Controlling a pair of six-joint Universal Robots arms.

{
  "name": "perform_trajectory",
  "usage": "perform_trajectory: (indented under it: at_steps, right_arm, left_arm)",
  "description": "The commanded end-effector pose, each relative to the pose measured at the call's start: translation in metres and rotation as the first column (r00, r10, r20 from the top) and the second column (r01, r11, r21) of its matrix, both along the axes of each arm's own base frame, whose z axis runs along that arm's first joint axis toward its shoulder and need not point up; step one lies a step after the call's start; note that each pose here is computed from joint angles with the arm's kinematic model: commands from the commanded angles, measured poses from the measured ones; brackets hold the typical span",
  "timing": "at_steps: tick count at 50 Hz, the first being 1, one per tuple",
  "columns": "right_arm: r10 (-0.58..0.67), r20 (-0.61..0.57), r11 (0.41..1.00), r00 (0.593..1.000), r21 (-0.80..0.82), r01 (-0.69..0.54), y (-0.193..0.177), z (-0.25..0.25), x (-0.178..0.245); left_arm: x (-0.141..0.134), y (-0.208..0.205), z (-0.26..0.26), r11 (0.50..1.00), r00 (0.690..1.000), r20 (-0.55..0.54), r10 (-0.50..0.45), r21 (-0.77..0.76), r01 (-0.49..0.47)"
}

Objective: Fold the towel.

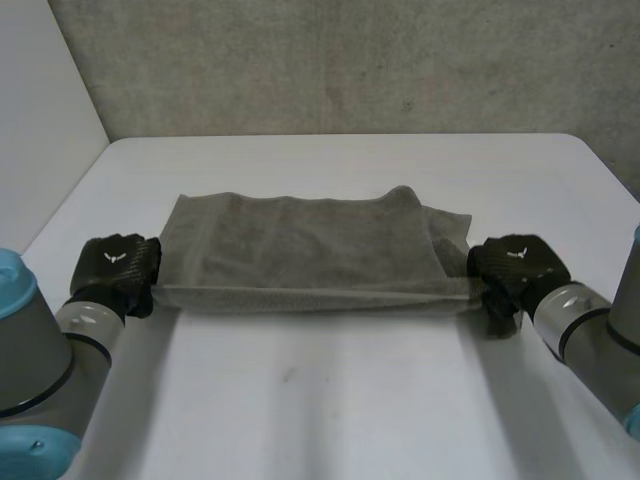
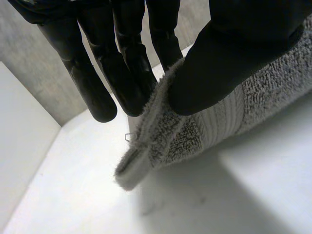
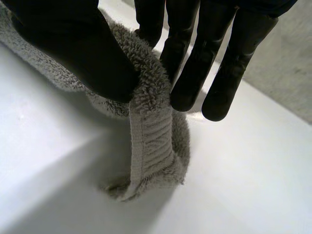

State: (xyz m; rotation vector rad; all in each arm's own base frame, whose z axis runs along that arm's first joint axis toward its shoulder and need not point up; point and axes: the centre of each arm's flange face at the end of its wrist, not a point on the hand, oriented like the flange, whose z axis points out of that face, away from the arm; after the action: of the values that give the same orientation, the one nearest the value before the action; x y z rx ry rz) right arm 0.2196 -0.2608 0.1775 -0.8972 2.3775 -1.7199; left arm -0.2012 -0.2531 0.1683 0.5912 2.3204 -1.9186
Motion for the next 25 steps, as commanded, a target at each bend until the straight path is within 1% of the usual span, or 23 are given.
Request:
perform_trajectory:
  at_steps: [1, 2, 3, 4, 5, 6, 7, 8, 9, 10, 11, 12, 13, 14, 15, 17, 18, 19, 21, 24, 25]
  right_arm:
    - [0.026, -0.037, 0.995, 0.999, -0.097, -0.030, 0.009, 0.070, -0.001]
    - [0.026, -0.037, 0.995, 0.999, -0.097, -0.030, 0.009, 0.070, -0.001]
    - [0.031, -0.040, 0.993, 0.999, -0.112, -0.035, 0.010, 0.084, -0.001]
    - [0.031, -0.040, 0.991, 0.999, -0.130, -0.036, 0.011, 0.098, -0.002]
    - [0.031, -0.040, 0.991, 0.999, -0.130, -0.036, 0.011, 0.098, -0.002]
    - [0.030, -0.032, 0.986, 0.999, -0.165, -0.035, 0.012, 0.117, -0.002]
    - [0.030, -0.032, 0.986, 0.999, -0.165, -0.035, 0.012, 0.117, -0.002]
    - [0.027, -0.022, 0.977, 0.999, -0.209, -0.031, 0.014, 0.137, -0.002]
    - [0.025, -0.011, 0.968, 1.000, -0.250, -0.027, 0.016, 0.155, -0.004]
    - [0.025, -0.011, 0.968, 1.000, -0.250, -0.027, 0.016, 0.155, -0.004]
    - [0.025, -0.005, 0.959, 1.000, -0.282, -0.025, 0.017, 0.169, -0.004]
    - [0.025, -0.005, 0.959, 1.000, -0.282, -0.025, 0.017, 0.169, -0.004]
    - [0.030, -0.004, 0.952, 1.000, -0.304, -0.030, 0.019, 0.180, -0.004]
    - [0.037, -0.022, 0.951, 0.999, -0.307, -0.042, 0.021, 0.184, -0.004]
    - [0.037, -0.023, 0.951, 0.999, -0.307, -0.042, 0.021, 0.184, -0.004]
    - [0.054, -0.115, 0.967, 0.992, -0.243, -0.081, 0.024, 0.171, -0.005]
    - [0.060, -0.162, 0.974, 0.985, -0.204, -0.093, 0.023, 0.161, -0.005]
    - [0.060, -0.163, 0.975, 0.985, -0.204, -0.093, 0.023, 0.161, -0.005]
    - [0.084, -0.233, 0.986, 0.969, -0.121, -0.115, 0.009, 0.133, -0.001]
    - [0.089, -0.242, 0.989, 0.966, -0.095, -0.115, -0.001, 0.123, -0.001]
    - [0.093, -0.240, 0.989, 0.966, -0.087, -0.117, -0.012, 0.116, 0.002]
  left_arm:
    - [0.002, 0.011, 0.051, 0.992, 0.997, 0.072, -0.025, -0.122, 0.034]
    - [0.002, 0.014, 0.066, 0.987, 0.997, 0.075, -0.028, -0.154, 0.040]
    - [0.002, 0.014, 0.066, 0.987, 0.997, 0.075, -0.028, -0.154, 0.040]
    - [0.002, 0.017, 0.083, 0.983, 0.997, 0.072, -0.028, -0.181, 0.041]
    - [0.002, 0.017, 0.083, 0.983, 0.997, 0.072, -0.028, -0.181, 0.041]
    - [0.003, 0.021, 0.098, 0.979, 0.997, 0.068, -0.030, -0.200, 0.043]
    - [0.003, 0.025, 0.114, 0.975, 0.997, 0.062, -0.036, -0.217, 0.049]
    - [0.003, 0.025, 0.115, 0.975, 0.997, 0.062, -0.036, -0.218, 0.049]
    - [0.002, 0.029, 0.128, 0.972, 0.997, 0.056, -0.048, -0.229, 0.060]
    - [0.002, 0.029, 0.128, 0.972, 0.997, 0.056, -0.048, -0.229, 0.060]
    - [0.002, 0.031, 0.139, 0.971, 0.997, 0.055, -0.063, -0.228, 0.074]
    - [0.002, 0.031, 0.139, 0.971, 0.997, 0.055, -0.063, -0.228, 0.074]
    - [0.001, 0.032, 0.146, 0.970, 0.995, 0.054, -0.080, -0.224, 0.090]
    - [0.001, 0.031, 0.149, 0.972, 0.995, 0.054, -0.087, -0.213, 0.097]
    - [0.001, 0.031, 0.149, 0.972, 0.995, 0.054, -0.087, -0.213, 0.097]
    - [0.002, 0.028, 0.145, 0.980, 0.994, 0.062, -0.089, -0.173, 0.099]
    - [0.001, 0.022, 0.132, 0.987, 0.993, 0.070, -0.094, -0.127, 0.102]
    - [0.001, 0.022, 0.132, 0.987, 0.993, 0.070, -0.094, -0.127, 0.102]
    - [-0.004, 0.007, 0.104, 0.994, 0.991, 0.090, -0.102, -0.031, 0.105]
    - [-0.007, -0.003, 0.095, 0.994, 0.990, 0.096, -0.105, -0.004, 0.106]
    - [-0.011, -0.018, 0.087, 0.994, 0.989, 0.101, -0.107, 0.015, 0.106]
